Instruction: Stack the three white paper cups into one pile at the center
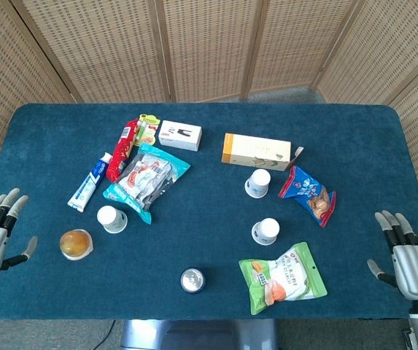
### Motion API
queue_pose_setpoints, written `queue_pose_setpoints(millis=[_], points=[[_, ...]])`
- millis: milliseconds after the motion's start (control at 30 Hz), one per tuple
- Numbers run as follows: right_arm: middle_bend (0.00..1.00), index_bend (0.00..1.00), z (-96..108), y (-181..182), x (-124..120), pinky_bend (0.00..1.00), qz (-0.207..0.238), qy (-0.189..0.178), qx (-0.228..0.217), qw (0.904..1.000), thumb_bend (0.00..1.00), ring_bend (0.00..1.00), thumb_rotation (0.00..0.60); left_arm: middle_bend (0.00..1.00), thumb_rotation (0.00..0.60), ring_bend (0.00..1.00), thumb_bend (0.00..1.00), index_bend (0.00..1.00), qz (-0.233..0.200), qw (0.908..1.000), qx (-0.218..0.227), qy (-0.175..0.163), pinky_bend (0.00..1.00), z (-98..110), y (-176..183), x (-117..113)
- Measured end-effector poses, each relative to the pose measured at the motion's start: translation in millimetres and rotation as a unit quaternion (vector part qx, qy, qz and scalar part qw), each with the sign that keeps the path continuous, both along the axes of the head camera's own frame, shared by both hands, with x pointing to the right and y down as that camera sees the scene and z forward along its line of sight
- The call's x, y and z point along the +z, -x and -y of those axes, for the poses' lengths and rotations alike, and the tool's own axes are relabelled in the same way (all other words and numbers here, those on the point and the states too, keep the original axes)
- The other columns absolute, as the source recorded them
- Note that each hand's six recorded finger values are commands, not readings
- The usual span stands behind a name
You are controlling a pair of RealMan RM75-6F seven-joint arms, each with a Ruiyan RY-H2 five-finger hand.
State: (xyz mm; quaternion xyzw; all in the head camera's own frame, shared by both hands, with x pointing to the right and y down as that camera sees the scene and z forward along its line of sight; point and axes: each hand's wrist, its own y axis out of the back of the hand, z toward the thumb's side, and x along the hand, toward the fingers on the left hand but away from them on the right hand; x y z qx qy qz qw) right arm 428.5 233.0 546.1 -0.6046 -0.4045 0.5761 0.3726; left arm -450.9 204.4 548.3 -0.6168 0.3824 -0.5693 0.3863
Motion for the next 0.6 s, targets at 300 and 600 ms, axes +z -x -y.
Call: queue_pose_setpoints(millis=[300,600], points=[[0.04,0.00,1,-3,2,0.36,-0.001,0.006,0.001,1.0000,0.28,0.02,0.592,0.03,0.412,0.00,0.46,0.00,0.001,0.9999,0.001,0.013,0.08,-2,-2,8],[0.04,0.00,2,0,4,0.36,0.004,0.006,-0.001,1.0000,0.28,0.02,0.588,0.00,0.418,0.00,0.46,0.00,0.018,0.9983,0.009,0.055,0.08,5,-7,21]])
